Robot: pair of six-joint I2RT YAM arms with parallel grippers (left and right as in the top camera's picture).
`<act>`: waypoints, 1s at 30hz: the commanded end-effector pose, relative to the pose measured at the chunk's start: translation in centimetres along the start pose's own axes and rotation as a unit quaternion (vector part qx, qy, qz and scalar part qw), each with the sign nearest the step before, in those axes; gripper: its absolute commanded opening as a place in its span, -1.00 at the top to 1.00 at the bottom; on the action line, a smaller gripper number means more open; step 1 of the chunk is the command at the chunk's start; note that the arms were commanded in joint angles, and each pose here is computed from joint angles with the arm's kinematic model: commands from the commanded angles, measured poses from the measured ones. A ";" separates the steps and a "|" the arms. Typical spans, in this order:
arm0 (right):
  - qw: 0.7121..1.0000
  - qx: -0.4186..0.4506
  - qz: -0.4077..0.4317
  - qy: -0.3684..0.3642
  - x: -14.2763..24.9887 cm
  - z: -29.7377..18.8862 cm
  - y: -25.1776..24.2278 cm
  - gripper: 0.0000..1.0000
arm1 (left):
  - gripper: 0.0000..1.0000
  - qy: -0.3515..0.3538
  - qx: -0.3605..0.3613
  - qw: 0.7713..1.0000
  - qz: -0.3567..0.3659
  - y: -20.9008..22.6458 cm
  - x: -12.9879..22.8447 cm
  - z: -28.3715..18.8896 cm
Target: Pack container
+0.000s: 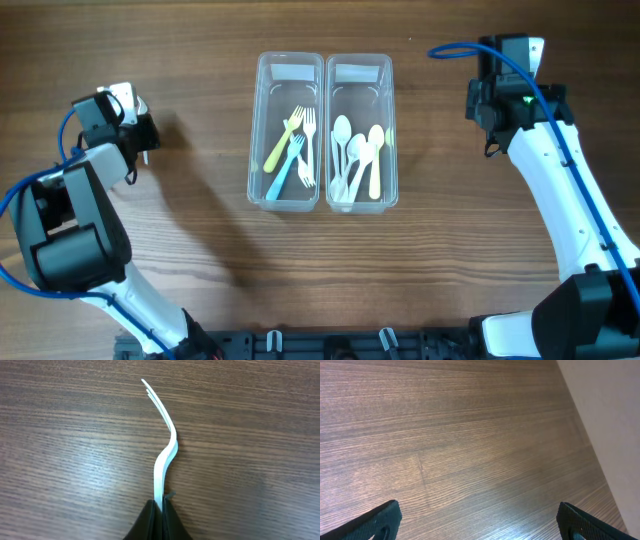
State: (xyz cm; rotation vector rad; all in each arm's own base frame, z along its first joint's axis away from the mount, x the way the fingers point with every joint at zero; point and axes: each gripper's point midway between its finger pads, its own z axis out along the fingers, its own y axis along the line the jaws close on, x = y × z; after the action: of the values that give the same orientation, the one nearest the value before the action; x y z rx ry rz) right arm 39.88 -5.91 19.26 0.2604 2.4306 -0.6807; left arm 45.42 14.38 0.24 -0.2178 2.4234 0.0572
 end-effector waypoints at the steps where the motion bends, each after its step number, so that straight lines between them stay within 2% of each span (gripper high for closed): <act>1: 1.000 0.010 0.001 0.001 0.1 0.2 -0.3 -1.00 | 0.92 -0.068 0.021 0.997 0.012 -2.4 -5.3 -4.1; 3: 1.000 0.010 0.001 0.001 0.1 0.2 -0.3 -0.99 | 0.92 -0.110 0.036 0.993 0.029 -4.3 -8.1 -6.9; 5: 1.000 0.010 0.000 0.001 0.1 0.2 -0.3 -1.00 | 0.92 -0.165 0.074 0.982 0.051 -8.4 -11.4 -11.6; 7: 1.000 0.010 0.000 0.001 0.1 0.2 -0.3 -0.99 | 0.92 -0.186 0.114 0.975 0.038 -12.5 -12.6 -14.8; 10: 1.000 0.010 0.000 0.001 0.1 0.2 -0.3 -0.99 | 0.92 -0.151 0.187 0.968 0.077 -20.1 -10.1 -17.1; 12: 1.000 0.010 0.000 0.001 0.1 0.2 -0.3 -1.00 | 0.92 -0.106 0.231 0.960 0.119 -25.4 -6.7 -17.5; 15: 1.000 0.010 0.001 0.001 0.1 0.2 -0.3 -1.00 | 0.92 -0.066 0.272 0.945 0.169 -30.9 -2.7 -18.6; 19: 1.000 0.010 0.001 0.001 0.1 0.2 -0.3 -0.99 | 0.92 -0.036 0.233 0.964 0.119 -31.3 -1.2 -18.4; 22: 1.000 0.010 0.000 0.001 0.1 0.2 -0.3 -1.00 | 0.92 -0.012 0.228 0.970 0.085 -31.0 -0.5 -18.2; 26: 1.000 0.010 0.001 0.001 0.0 0.2 -0.3 -0.99 | 0.92 -0.007 0.227 0.970 0.084 -30.9 -0.2 -18.2; 27: 1.000 0.010 0.000 0.001 0.1 0.2 -0.3 -0.99 | 0.39 -0.007 0.227 0.970 0.084 -30.9 -0.3 -18.2; 28: 1.000 0.010 0.001 0.001 0.1 0.2 -0.3 -0.99 | -0.75 -0.007 0.227 0.970 0.084 -30.9 -0.3 -18.2; 30: 1.000 0.010 0.000 0.001 0.1 0.2 -0.3 -0.99 | -1.00 -0.013 0.228 0.970 0.086 -30.9 -0.5 -18.2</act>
State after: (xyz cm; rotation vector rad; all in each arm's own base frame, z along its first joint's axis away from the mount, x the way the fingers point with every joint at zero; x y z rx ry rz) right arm 39.88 -5.91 19.26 0.2604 2.4306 -0.6807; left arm 39.10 -17.92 15.28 0.2186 2.3473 -0.4211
